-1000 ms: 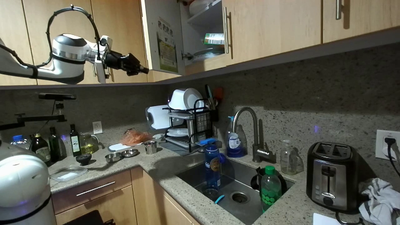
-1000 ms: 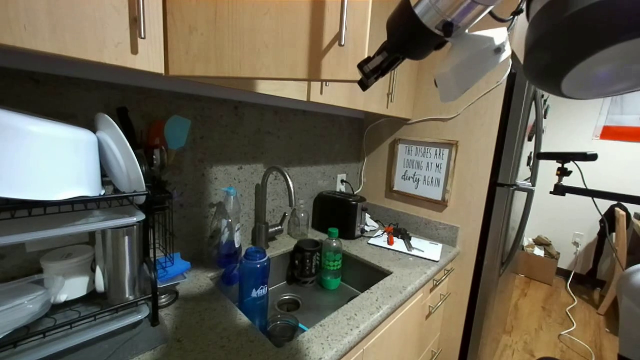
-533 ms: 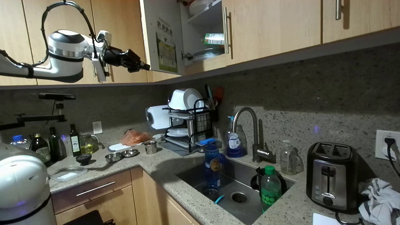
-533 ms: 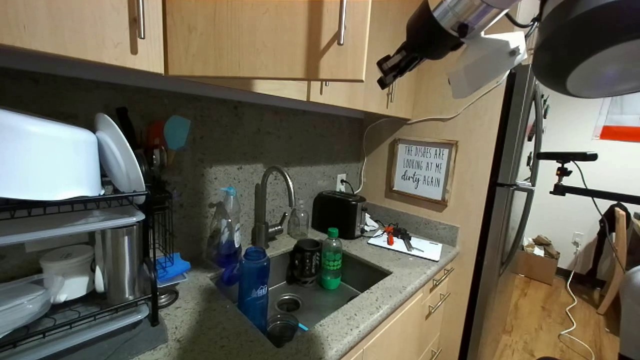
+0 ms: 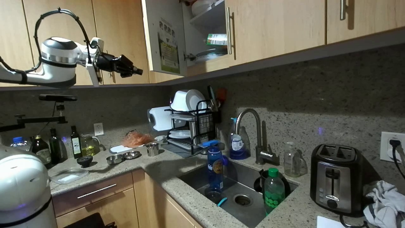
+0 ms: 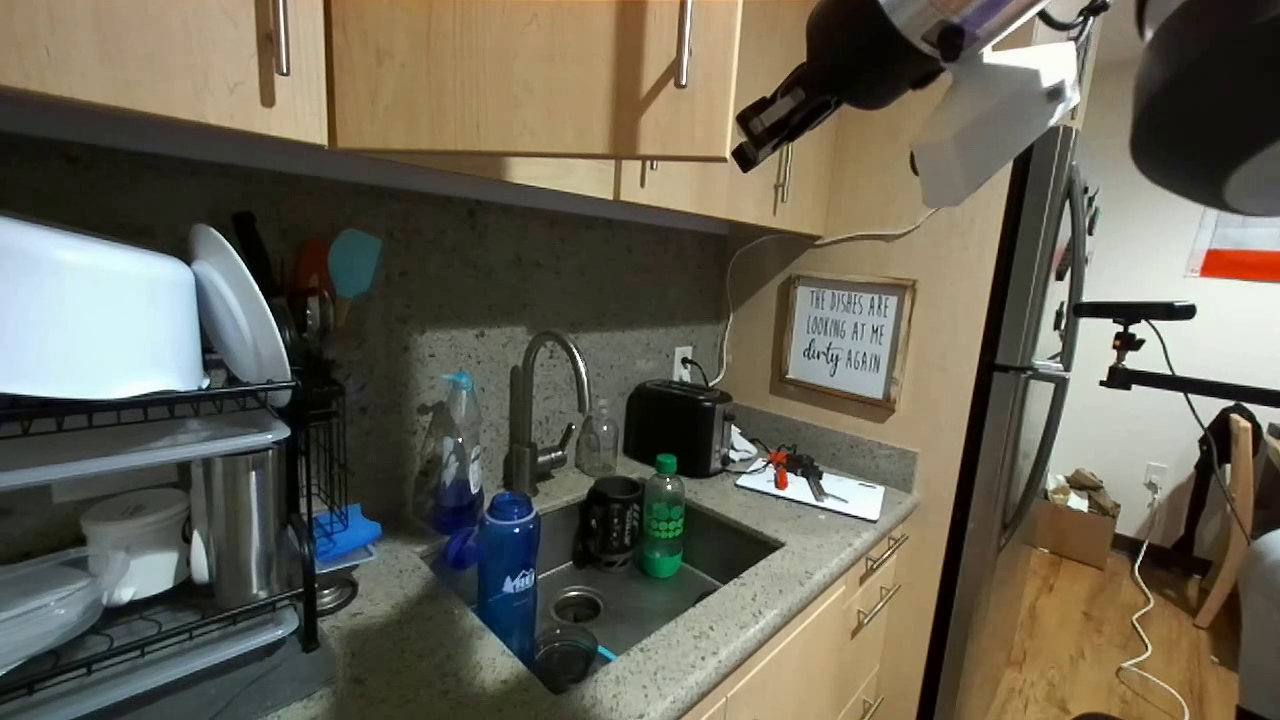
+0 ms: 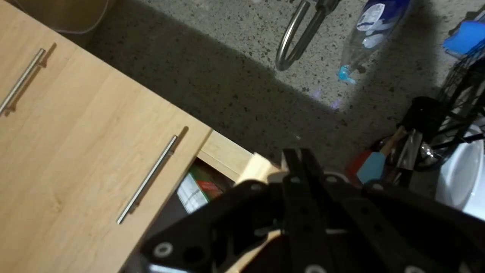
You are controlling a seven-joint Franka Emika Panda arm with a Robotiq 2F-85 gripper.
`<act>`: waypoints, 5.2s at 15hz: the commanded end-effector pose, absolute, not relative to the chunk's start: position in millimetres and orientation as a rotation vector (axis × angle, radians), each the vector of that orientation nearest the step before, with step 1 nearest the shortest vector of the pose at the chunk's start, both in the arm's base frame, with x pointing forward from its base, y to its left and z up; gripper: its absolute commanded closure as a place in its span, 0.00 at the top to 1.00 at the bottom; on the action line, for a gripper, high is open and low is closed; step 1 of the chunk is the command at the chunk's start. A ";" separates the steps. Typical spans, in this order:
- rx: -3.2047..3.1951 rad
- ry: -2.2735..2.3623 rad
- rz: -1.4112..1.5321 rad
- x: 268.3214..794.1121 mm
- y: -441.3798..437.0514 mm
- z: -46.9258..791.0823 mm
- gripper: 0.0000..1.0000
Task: Close the top cupboard door
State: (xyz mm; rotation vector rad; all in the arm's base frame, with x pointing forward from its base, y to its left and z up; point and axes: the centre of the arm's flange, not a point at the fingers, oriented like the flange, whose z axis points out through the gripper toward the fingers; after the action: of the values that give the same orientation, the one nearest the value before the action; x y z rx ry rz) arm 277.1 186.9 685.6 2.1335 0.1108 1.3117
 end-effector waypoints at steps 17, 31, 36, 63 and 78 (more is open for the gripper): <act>1.968 0.191 1.412 268.4 209.9 744.1 0.07; 2.002 0.189 1.382 296.3 231.3 712.8 0.04; 2.010 0.057 1.399 307.9 207.1 715.7 0.03; 2.006 -0.212 1.411 397.7 127.0 761.5 0.04; 2.044 -0.316 1.387 430.4 82.7 772.9 0.04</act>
State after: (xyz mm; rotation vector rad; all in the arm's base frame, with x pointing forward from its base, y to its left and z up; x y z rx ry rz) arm 424.3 82.3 764.0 2.0558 -0.3193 1.3690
